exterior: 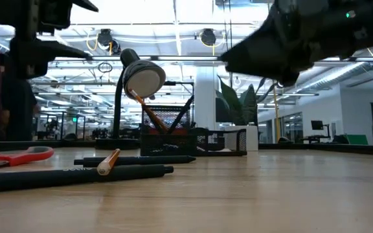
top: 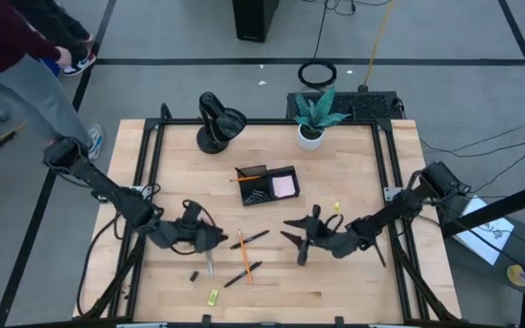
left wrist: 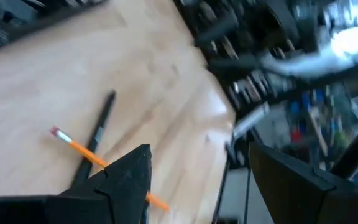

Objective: Pick and place office supplies into organizer
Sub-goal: Put the orange pencil into the desk organizer

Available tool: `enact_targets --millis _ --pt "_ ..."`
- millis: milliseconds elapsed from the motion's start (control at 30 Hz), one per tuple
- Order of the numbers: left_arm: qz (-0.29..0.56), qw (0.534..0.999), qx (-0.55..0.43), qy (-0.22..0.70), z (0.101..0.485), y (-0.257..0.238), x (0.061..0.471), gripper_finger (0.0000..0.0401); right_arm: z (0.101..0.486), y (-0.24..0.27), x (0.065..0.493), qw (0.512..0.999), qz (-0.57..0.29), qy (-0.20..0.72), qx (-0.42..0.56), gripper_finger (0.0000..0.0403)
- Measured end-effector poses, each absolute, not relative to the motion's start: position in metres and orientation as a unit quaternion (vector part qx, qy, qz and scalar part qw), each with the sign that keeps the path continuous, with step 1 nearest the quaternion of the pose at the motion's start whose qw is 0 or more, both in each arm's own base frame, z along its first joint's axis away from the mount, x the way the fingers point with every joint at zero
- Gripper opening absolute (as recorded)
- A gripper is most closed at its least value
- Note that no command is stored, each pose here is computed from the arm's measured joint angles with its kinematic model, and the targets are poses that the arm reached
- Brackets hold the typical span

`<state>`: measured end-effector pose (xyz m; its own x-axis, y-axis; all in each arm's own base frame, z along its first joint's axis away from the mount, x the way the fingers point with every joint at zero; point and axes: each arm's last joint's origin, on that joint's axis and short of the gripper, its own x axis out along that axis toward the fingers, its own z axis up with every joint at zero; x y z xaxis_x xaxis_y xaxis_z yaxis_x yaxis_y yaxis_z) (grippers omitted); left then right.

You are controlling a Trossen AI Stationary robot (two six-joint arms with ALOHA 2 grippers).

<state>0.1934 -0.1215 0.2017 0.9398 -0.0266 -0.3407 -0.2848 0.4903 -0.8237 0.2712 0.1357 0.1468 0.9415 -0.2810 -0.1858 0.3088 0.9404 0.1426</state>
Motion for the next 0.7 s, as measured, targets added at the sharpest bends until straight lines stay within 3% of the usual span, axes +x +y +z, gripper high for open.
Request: enact_targets --millis 200,367,533,700 --pt "0.148 0.824 -0.535 0.114 0.195 -0.109 0.203 0.0273 0.152 0.142 0.263 0.985 -0.166 0.056 -0.005 0.0144" --pt "0.178 0.811 -0.539 0.142 0.194 -0.115 0.224 0.0273 0.162 0.141 0.257 0.969 -0.237 0.026 -0.060 0.0144" --pt "0.182 0.825 -0.510 0.159 0.212 -0.135 0.257 0.0273 0.154 0.125 0.226 0.999 -0.048 -0.008 0.016 0.0144" --pt "0.243 0.800 -0.512 0.199 0.216 -0.144 0.283 0.0273 0.152 0.102 0.183 0.994 0.008 -0.062 0.094 0.0144"
